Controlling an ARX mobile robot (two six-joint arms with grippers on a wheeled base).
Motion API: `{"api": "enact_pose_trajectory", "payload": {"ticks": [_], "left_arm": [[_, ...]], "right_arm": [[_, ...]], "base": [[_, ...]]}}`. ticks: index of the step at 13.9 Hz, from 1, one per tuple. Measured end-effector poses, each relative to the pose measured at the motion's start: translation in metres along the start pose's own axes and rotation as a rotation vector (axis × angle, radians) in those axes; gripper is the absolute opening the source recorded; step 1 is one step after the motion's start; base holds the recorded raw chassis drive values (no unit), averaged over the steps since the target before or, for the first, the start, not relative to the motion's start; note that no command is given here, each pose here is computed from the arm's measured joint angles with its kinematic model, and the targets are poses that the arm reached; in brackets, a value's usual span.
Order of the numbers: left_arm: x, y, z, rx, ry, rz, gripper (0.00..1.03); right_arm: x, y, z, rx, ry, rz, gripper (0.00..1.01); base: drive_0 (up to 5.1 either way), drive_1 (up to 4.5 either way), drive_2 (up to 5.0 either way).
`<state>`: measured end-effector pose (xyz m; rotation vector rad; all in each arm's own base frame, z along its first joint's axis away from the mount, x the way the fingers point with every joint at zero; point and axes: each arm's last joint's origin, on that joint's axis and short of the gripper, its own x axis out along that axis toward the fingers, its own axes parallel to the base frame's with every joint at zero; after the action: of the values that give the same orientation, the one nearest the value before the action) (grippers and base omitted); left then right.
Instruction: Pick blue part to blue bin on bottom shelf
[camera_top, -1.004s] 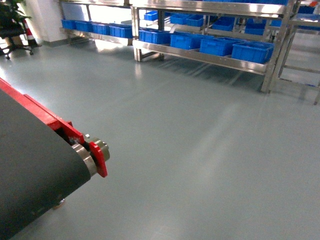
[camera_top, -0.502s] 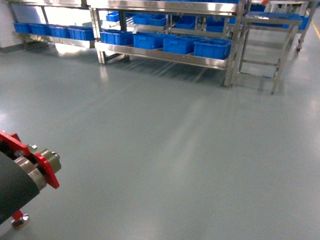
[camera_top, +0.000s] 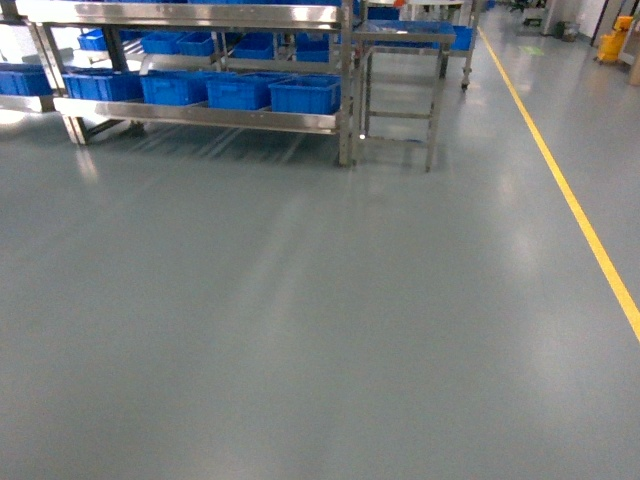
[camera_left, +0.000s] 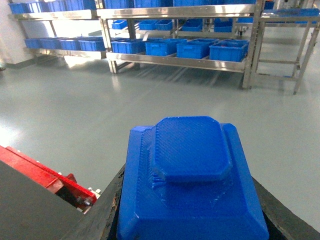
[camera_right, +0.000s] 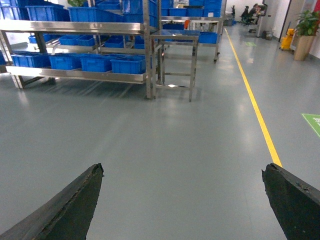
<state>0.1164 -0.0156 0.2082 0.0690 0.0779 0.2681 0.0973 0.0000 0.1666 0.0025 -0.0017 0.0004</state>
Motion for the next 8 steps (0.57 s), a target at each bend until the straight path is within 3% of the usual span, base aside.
{"api": "enact_pose_trajectory", "payload": {"ticks": [8], "left_arm": [[0.0, 0.0, 0.0, 0.0, 0.0, 0.0, 0.44]], "right_arm": [[0.0, 0.0, 0.0, 0.0, 0.0, 0.0, 0.98]], "base": [[-1.7, -1.72, -1.7]]}}
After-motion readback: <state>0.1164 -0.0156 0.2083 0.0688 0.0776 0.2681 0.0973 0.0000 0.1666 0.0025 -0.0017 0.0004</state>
